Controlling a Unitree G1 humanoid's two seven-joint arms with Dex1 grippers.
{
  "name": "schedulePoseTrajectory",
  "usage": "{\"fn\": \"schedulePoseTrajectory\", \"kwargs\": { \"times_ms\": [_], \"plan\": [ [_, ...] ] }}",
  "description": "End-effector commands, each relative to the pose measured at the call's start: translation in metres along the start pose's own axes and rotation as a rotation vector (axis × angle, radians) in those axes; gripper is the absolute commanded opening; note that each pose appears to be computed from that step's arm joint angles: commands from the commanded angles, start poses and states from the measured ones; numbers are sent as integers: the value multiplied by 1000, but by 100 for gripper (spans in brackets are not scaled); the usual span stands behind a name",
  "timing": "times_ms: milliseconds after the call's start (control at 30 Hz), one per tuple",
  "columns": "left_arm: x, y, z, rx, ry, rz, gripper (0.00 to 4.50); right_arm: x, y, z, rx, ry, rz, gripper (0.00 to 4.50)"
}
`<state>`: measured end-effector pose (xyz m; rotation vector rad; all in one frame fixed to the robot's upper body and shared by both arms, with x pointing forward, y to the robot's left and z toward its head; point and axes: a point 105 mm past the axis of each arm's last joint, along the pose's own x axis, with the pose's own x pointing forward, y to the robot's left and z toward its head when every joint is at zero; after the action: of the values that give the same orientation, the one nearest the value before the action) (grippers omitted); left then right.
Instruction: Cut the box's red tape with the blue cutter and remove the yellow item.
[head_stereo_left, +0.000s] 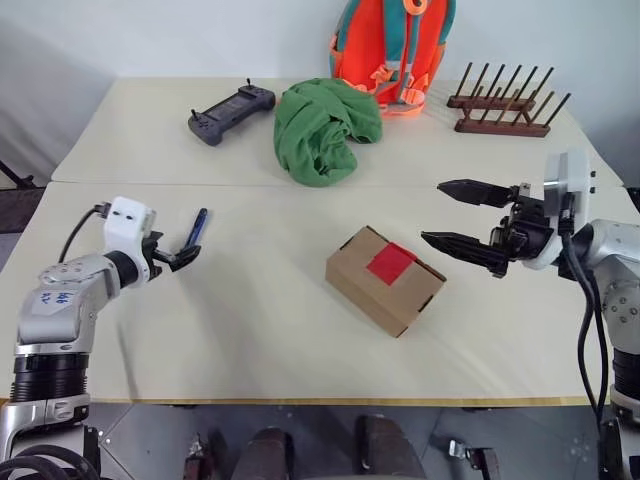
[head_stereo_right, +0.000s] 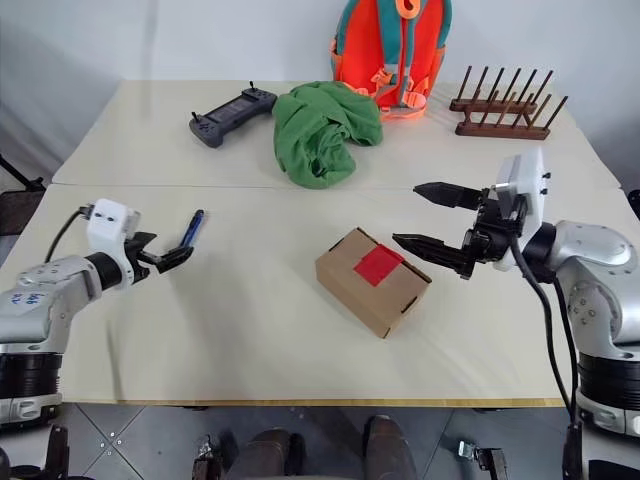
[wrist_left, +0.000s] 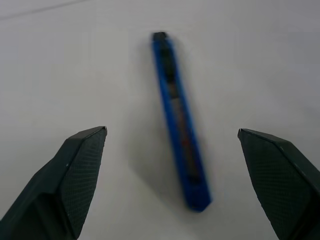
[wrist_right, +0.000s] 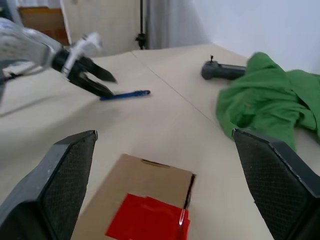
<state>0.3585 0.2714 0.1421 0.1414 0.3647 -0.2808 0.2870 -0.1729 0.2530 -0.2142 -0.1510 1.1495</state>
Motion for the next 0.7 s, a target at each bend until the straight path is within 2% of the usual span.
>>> {"fn": "schedulePoseTrajectory", "kwargs": {
  "times_ms": [33,200,500,667,700],
  "plan": [
    [4,-2,9,-12,-5,28,447,-19,4,10,-17,-8,47,450],
    [8,-4,-4,-42,67,98,447,-34,4,4,-16,35,15,450],
    [11,-14,-27,-90,235,127,447,-35,7,1,-13,65,-7,450],
    [11,-10,-30,-113,269,155,335,-37,5,1,-16,80,-15,450],
    [11,-10,-32,-112,276,161,335,-37,4,1,-17,84,-16,450]
  ]
}}
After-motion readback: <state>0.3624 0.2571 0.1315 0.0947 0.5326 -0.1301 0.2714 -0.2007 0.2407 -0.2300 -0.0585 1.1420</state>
